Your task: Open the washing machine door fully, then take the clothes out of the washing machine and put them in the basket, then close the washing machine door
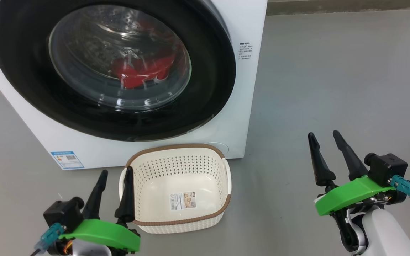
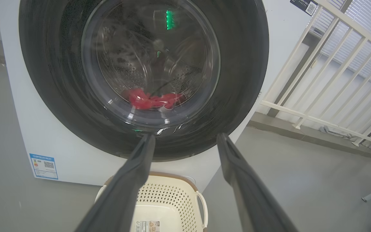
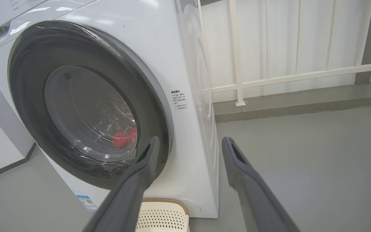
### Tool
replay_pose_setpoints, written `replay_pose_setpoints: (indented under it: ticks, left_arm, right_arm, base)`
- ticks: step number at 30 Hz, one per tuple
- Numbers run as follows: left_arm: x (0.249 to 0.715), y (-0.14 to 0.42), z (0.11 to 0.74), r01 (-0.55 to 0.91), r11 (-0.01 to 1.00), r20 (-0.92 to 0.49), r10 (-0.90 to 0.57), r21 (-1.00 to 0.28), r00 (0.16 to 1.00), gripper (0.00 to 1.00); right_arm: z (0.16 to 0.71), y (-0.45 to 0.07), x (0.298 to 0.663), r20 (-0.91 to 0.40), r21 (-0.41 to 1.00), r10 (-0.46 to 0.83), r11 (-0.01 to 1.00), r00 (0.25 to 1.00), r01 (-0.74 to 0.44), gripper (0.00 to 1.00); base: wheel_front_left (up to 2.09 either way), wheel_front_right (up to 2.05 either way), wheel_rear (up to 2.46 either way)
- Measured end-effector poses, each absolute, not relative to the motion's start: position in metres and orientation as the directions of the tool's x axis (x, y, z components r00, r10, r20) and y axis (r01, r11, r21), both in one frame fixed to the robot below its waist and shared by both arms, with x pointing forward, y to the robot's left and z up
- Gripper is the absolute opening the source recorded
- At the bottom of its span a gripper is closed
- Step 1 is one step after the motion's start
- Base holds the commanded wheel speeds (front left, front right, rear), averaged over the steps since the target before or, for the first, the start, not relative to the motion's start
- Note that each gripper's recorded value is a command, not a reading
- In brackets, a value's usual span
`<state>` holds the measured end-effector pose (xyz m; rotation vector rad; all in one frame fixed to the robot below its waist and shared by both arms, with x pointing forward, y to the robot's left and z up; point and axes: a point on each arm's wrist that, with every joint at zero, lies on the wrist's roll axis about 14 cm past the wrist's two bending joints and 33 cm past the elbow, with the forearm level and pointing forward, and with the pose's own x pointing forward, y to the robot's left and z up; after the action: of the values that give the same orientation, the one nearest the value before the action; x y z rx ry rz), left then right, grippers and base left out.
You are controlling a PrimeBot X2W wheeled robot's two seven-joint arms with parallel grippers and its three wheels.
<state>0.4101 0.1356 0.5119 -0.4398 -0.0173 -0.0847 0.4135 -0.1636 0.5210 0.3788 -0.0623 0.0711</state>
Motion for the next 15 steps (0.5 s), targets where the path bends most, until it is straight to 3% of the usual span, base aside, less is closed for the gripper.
replay_pose_setpoints:
  ticks: [15]
  left_arm:
    - [0.413, 0.128, 0.536, 0.144, 0.956, 0.133, -0.113, -0.255, 0.985, 1.00]
  right_arm:
    - [0.538, -0.160, 0.417, 0.139, 0.180, 0.092, 0.977, 0.986, -0.116, 1.00]
  base:
    - [0.00, 0.00, 0.00]
